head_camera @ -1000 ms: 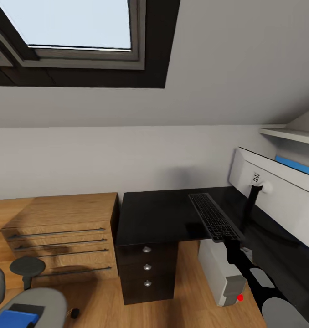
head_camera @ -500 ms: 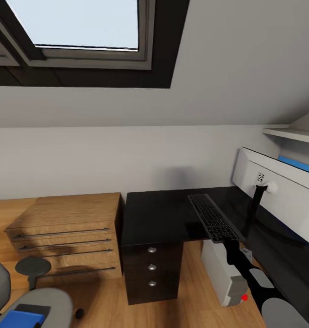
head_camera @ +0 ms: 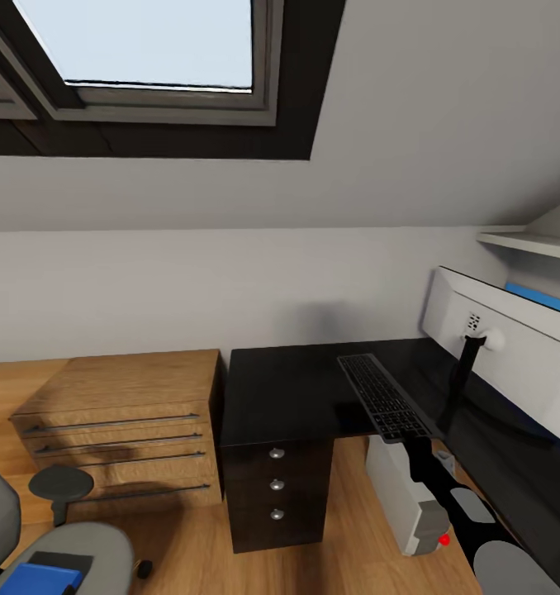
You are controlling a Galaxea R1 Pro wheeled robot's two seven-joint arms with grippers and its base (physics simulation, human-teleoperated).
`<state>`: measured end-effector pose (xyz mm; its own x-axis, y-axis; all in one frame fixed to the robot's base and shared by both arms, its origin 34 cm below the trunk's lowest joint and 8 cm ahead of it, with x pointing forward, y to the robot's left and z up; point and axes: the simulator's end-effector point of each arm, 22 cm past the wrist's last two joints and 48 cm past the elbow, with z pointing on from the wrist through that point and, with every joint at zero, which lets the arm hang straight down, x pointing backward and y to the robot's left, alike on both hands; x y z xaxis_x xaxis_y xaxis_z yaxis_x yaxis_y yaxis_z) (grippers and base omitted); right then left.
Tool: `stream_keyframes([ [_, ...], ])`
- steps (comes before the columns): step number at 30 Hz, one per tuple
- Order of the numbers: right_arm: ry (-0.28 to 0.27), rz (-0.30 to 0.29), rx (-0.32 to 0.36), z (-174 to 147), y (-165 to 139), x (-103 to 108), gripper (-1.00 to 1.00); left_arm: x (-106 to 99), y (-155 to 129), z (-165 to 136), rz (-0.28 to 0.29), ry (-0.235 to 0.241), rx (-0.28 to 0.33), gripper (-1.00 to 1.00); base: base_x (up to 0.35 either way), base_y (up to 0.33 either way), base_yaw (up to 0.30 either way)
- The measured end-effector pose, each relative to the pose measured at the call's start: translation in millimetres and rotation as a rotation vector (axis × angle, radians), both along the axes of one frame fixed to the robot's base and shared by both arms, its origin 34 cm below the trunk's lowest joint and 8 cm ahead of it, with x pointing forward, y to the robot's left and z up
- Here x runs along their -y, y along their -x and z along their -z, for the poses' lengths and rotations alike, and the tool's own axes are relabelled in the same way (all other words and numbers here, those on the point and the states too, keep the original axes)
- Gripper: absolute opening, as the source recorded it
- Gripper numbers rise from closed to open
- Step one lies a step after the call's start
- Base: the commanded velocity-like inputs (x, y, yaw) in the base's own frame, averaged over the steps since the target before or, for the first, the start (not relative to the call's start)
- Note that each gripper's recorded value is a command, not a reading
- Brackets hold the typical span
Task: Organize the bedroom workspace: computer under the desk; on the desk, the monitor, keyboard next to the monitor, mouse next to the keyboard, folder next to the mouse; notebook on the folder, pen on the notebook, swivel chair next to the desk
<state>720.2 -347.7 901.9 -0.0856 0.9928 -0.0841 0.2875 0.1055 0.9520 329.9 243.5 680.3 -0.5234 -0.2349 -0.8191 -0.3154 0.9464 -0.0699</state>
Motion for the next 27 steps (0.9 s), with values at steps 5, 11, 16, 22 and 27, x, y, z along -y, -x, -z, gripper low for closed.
stream_keyframes([
  [5, 0.007, -0.006, -0.002, 5, -1, -1, -1.0, 1, -2, 4, -0.004, 0.001, 0.003, 1.0, 0.0, 0.0, 0.0],
  [11, 0.007, -0.009, -0.004, 12, -3, -3, -1.0, 1, -4, 10, -0.005, 0.001, 0.004, 1.0, 0.0, 0.0, 0.0],
  [16, 0.003, -0.011, -0.005, 18, -4, -5, -1.0, 1, -6, 16, -0.005, 0.001, 0.004, 1.0, 0.0, 0.0, 0.0],
  [22, 0.002, -0.011, -0.005, 25, -6, -6, -1.0, 1, -7, 22, -0.005, 0.001, 0.005, 1.0, 0.0, 0.0, 0.0],
  [27, 0.002, -0.011, -0.004, 31, -7, -6, -1.0, 1, -9, 28, -0.004, 0.001, 0.005, 1.0, 0.0, 0.0, 0.0],
])
